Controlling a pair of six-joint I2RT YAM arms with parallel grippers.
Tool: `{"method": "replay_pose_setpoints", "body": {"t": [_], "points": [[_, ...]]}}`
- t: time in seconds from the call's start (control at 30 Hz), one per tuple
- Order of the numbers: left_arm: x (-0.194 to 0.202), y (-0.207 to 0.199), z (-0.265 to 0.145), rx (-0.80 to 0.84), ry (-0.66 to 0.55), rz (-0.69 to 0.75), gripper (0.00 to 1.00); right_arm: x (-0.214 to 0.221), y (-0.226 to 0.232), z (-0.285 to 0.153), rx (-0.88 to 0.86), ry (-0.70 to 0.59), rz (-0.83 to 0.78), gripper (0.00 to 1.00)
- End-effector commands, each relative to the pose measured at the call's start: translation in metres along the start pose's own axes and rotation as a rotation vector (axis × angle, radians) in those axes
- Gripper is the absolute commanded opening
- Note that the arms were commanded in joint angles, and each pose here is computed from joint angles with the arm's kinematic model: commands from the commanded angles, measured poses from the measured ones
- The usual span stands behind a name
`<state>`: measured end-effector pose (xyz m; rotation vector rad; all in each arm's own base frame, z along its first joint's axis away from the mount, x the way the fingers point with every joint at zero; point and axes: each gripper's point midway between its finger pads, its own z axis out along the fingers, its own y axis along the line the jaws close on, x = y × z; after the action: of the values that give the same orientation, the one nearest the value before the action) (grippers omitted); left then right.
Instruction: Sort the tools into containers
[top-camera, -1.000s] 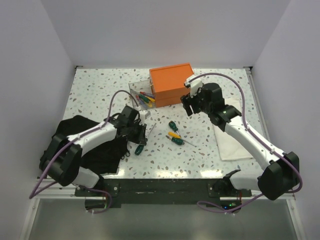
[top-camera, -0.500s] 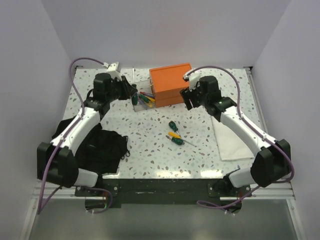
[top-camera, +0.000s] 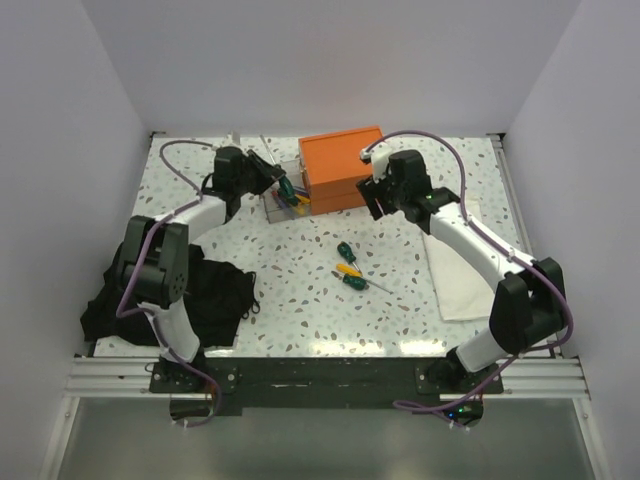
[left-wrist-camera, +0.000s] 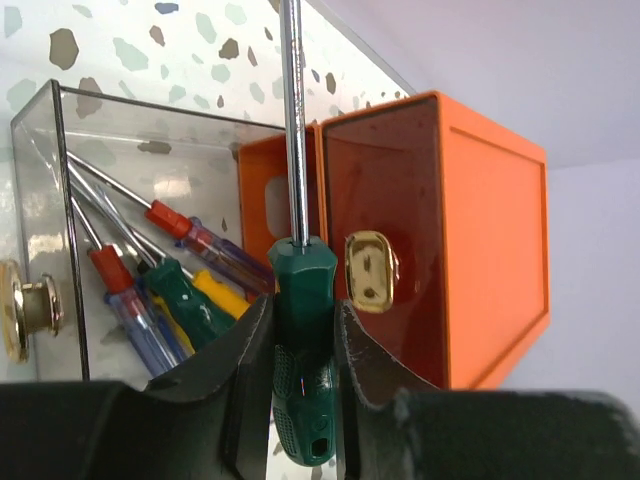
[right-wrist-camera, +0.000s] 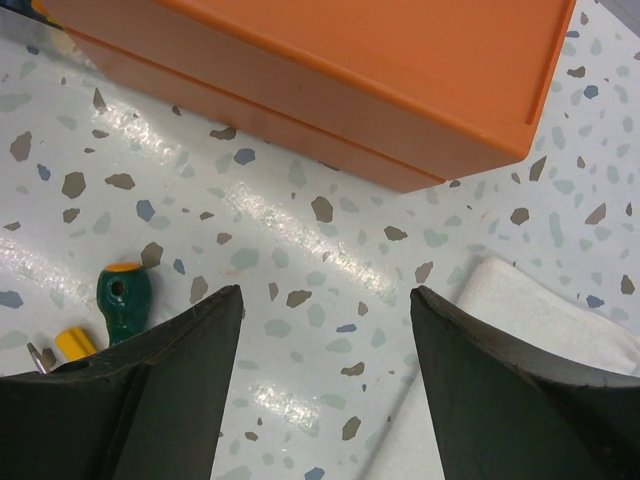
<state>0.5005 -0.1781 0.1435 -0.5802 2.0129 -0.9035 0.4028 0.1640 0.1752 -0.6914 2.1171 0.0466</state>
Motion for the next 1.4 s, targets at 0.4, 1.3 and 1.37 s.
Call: {"method": "replay_pose_setpoints", "body": {"t": [0.4, 1.3, 1.37], "points": [[-0.008, -0.039, 0.031, 0.038, -0.072, -0.055, 0.35, -0.022, -0.01, 0.005, 0.022, -0.052, 0.004, 0.73], [-0.125, -0.029, 0.033, 0.189, -0.124, 0.421, 0.05, -0.022, -0.001, 0.004, -0.018, -0.079, 0.049, 0.72], [-0.127, -0.018, 0.043, 0.164, -0.128, 0.446, 0.0, -0.022, -0.003, 0.001, -0.01, -0.081, 0.031, 0.72]]}}
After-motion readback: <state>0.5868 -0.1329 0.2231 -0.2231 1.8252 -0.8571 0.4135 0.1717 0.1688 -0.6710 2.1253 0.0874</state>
